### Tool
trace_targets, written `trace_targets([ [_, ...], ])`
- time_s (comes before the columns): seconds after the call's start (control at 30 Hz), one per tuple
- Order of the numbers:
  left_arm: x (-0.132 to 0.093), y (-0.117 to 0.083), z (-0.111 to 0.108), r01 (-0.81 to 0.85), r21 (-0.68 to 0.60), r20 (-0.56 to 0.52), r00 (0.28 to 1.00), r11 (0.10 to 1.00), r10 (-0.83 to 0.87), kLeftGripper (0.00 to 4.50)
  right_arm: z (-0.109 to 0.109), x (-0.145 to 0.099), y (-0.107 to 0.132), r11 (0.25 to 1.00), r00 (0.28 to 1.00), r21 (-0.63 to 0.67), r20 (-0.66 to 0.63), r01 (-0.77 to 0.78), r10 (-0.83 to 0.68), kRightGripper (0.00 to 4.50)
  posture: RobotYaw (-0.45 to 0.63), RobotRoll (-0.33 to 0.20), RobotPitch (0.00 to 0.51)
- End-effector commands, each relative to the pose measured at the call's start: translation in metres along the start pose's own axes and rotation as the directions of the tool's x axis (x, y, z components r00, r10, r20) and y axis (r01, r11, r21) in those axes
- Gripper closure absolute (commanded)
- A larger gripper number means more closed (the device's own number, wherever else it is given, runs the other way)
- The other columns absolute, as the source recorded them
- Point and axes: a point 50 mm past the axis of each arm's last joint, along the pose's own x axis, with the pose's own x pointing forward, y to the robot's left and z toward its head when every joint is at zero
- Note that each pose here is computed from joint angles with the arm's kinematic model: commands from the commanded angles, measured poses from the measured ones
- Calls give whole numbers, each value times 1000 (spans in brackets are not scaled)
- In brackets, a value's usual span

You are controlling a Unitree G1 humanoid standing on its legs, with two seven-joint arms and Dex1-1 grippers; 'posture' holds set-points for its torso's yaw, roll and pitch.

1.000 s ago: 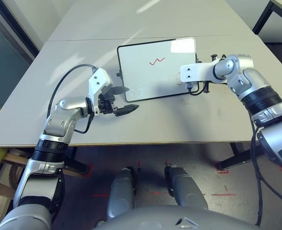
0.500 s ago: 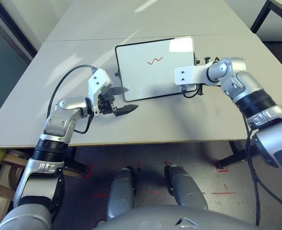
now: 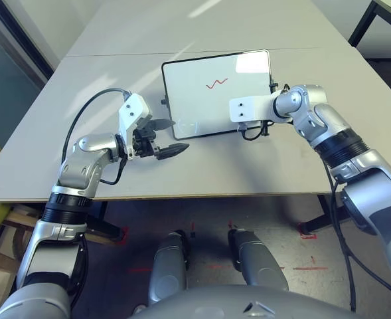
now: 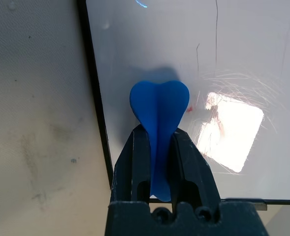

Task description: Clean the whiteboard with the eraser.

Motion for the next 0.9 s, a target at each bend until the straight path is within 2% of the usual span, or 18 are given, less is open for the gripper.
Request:
trace_targets([
  [0.03,-2,2,0,-5,14,-14,1000,1000,6,0,-12,-1,-1,1000,999,-5,-54,-3,3,4184,-130,0,140],
  [0.2,-2,2,1,-5,15,-13,1000,1000,5,0,-31,-6,-4,1000,993,-4,-118,10,-10,4184,-130,0,140],
  [0.37,-1,3,1,-3,16,-12,1000,1000,3,0,-39,-9,-8,999,990,14,-137,32,-29,4184,-138,0,140],
  [0.9,0,3,1,-4,17,-11,1000,1000,5,0,-26,-13,-32,991,991,76,-83,113,-107,4184,-135,0,139],
])
